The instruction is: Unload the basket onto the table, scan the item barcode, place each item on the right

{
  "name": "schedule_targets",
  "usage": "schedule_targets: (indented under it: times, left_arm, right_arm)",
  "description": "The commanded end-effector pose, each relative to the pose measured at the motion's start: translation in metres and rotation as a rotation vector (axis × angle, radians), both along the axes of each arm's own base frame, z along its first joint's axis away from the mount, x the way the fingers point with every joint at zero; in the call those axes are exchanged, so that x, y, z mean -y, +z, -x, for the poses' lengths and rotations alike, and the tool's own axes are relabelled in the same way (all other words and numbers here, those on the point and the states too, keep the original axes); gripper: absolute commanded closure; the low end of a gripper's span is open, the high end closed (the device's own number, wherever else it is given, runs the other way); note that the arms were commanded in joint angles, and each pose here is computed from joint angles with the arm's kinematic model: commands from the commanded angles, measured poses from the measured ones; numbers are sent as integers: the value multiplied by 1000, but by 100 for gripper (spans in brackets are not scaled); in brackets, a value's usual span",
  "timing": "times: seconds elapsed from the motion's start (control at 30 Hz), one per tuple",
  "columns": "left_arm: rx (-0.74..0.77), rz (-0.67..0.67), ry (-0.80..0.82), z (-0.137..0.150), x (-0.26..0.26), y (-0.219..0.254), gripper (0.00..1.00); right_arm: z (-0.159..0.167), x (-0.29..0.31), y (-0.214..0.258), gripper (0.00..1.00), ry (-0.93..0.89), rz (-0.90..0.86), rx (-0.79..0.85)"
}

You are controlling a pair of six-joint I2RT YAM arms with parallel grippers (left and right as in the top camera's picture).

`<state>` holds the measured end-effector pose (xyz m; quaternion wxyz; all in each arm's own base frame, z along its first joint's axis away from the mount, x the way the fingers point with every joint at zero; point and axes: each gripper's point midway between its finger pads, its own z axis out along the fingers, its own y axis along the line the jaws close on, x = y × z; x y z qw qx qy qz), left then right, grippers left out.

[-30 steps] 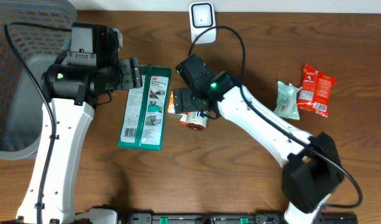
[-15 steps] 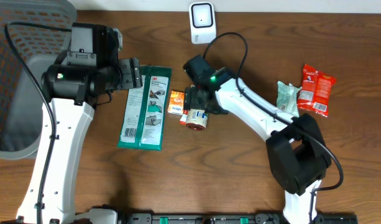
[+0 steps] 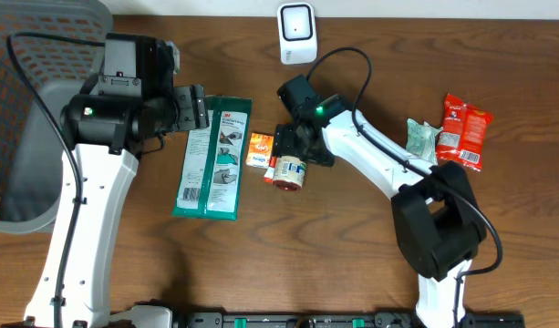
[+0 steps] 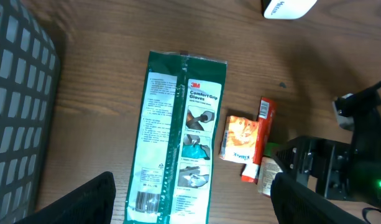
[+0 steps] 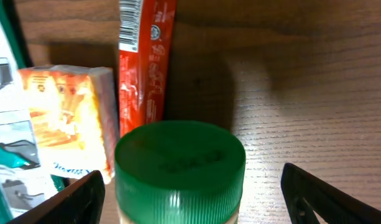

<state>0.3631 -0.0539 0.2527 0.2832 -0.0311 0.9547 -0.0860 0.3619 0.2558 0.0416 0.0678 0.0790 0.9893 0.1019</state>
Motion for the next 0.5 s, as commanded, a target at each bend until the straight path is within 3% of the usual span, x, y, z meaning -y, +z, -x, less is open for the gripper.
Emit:
schedule_targets:
  times: [0.0,0.47]
  left_arm:
    - [9,-4,14,-1,-3,4,20]
    - [9,-4,14,-1,-3,4,20]
  right_arm:
    - [7,-1,-15,14,3,17,-35]
    - [17,52,-19,21,81,109,-144]
